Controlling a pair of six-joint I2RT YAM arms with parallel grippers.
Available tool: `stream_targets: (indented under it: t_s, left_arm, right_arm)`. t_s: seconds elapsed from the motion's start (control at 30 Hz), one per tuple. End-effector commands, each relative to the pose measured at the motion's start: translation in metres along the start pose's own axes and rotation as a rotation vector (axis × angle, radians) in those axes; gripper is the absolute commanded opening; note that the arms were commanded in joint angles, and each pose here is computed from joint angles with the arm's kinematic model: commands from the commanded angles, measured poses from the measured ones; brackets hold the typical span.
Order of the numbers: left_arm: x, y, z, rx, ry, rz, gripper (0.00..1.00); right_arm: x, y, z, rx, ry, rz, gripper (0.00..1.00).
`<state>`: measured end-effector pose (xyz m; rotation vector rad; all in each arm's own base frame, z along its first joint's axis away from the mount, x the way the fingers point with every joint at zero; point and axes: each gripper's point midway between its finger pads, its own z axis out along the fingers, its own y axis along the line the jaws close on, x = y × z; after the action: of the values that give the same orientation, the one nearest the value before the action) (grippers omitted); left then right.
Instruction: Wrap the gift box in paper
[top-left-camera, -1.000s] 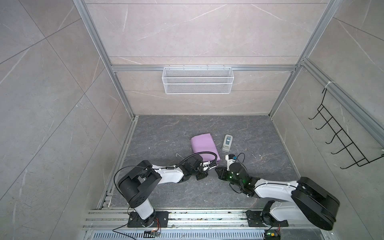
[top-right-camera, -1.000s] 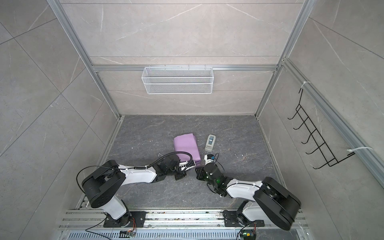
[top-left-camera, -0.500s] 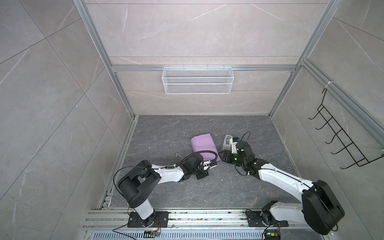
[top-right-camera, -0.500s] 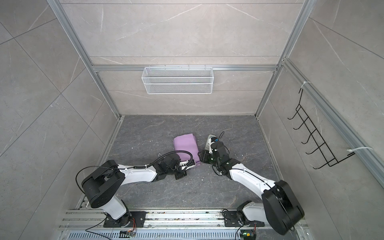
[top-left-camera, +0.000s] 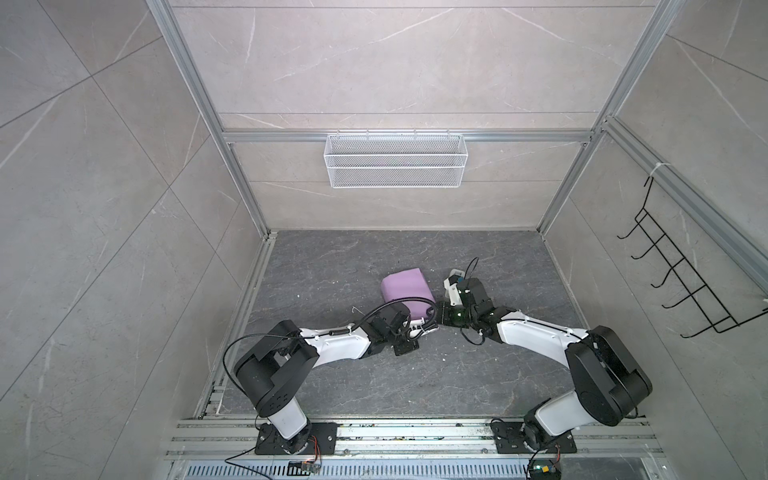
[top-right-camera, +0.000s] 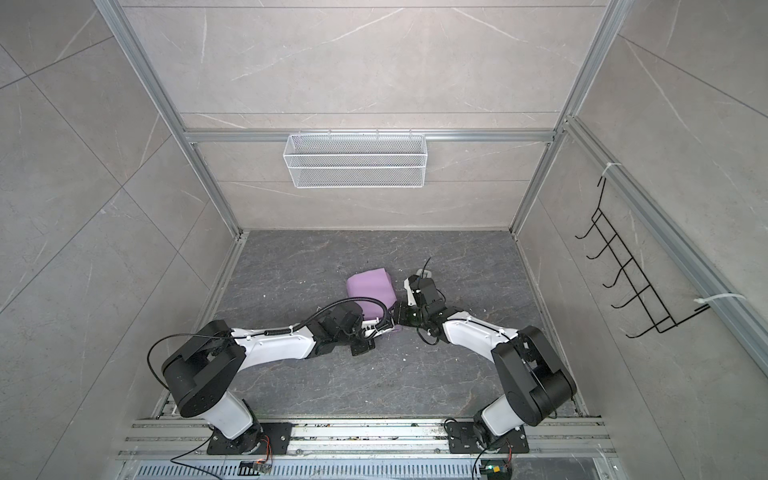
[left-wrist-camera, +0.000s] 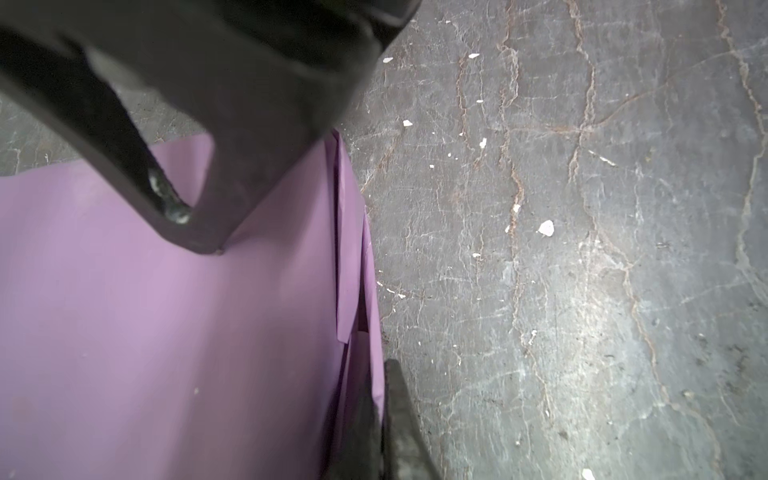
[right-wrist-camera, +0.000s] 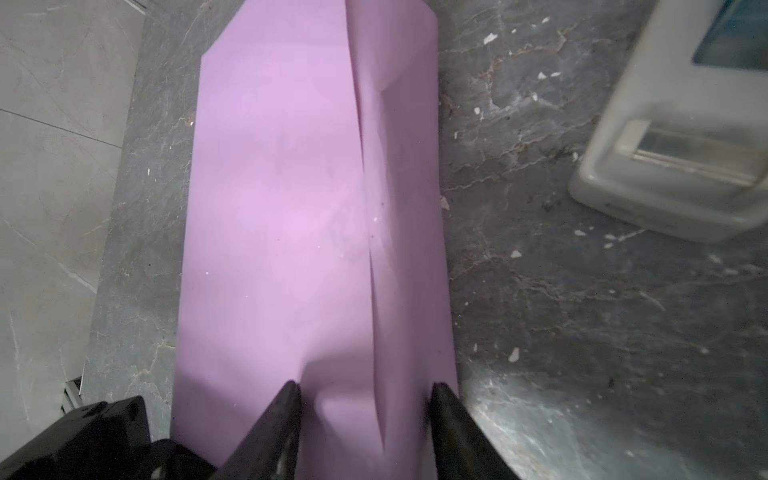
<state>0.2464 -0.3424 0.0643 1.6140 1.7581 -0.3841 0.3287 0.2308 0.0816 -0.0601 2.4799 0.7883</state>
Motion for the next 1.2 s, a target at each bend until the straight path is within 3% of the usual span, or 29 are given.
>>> stream_targets:
  t_s: [0.0, 0.3, 0.6, 1.17]
  left_arm:
    - [-0.042, 0.012, -0.017, -0.023, -0.101, 0.068, 0.0]
    - [-0.052, 0.018, -0.016, -0.039, -0.103, 0.085, 0.0]
    - [-0.048, 0.013, -0.02, -0.046, -0.114, 0.014, 0.05]
    - [-0.045, 0.021, -0.019, -0.115, -0.133, -0.05, 0.09]
  right_arm:
    - [0.008, -0.008, -0.002, 0.037, 0.039, -0.042, 0.5]
    - [0.022, -0.001, -0.011, -0.023, 0.068, -0.053, 0.44]
    - [0.043, 0.012, -0.016, -0.116, 0.1, -0.016, 0.41]
    - [0.048, 0.015, -0.02, -0.102, 0.113, -0.065, 0.41]
